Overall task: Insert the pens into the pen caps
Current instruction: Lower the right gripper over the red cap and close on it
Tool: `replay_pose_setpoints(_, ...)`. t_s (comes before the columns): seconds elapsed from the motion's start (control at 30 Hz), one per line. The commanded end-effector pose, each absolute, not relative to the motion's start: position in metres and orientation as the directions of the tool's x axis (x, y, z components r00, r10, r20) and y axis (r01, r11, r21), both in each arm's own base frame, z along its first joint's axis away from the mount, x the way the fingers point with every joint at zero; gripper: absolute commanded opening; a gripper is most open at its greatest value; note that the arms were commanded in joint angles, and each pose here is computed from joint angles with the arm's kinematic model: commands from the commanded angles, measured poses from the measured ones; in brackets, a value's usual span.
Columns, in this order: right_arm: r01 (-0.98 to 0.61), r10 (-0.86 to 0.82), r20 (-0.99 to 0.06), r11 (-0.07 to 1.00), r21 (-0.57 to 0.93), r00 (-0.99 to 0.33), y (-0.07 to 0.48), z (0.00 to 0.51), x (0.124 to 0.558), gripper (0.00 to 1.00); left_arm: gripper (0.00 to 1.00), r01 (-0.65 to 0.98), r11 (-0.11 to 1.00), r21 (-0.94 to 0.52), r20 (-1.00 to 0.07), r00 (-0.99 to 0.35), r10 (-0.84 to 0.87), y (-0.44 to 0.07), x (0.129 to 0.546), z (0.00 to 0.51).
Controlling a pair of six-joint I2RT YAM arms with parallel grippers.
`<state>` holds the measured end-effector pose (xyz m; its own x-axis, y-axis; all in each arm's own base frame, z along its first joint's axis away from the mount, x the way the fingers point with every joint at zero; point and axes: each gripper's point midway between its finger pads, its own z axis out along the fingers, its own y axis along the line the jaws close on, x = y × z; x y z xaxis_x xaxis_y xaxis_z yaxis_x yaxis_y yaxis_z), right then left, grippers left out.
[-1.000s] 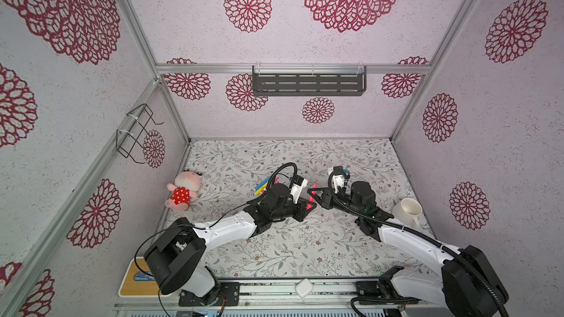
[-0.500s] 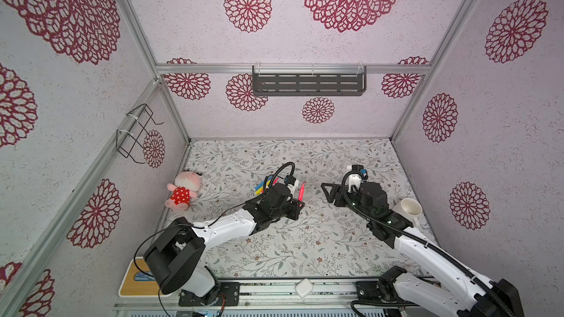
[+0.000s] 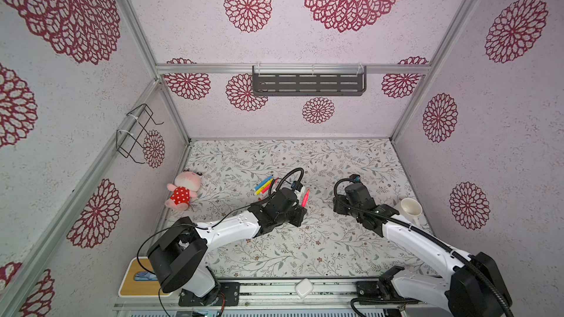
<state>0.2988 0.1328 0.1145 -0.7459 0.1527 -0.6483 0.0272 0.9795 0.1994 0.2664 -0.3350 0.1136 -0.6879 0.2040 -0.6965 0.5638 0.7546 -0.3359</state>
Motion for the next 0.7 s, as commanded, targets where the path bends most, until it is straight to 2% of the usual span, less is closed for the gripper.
replay_pose_setpoints(0.0, 0.033, 0.121, -0.663, 0.989, 0.144, -0.739, 0.128, 0.121, 0.31, 0.63, 0.0, 0.593, 0.733, -0.333, -0.702, -0.675, 0.227, -0.34, 0.261, 0.112)
replay_pose_setpoints(0.43, 0.026, 0.105, -0.603, 0.99, 0.138, -0.791, 0.131, 0.092, 0.323, 0.52, 0.0, 0.598, 0.726, -0.34, -0.717, -0.664, 0.211, -0.337, 0.258, 0.115)
replay_pose_setpoints(0.67, 0.015, 0.097, -0.589, 0.99, 0.143, -0.802, 0.136, 0.083, 0.33, 0.5, 0.0, 0.598, 0.727, -0.336, -0.717, -0.663, 0.214, -0.336, 0.258, 0.114)
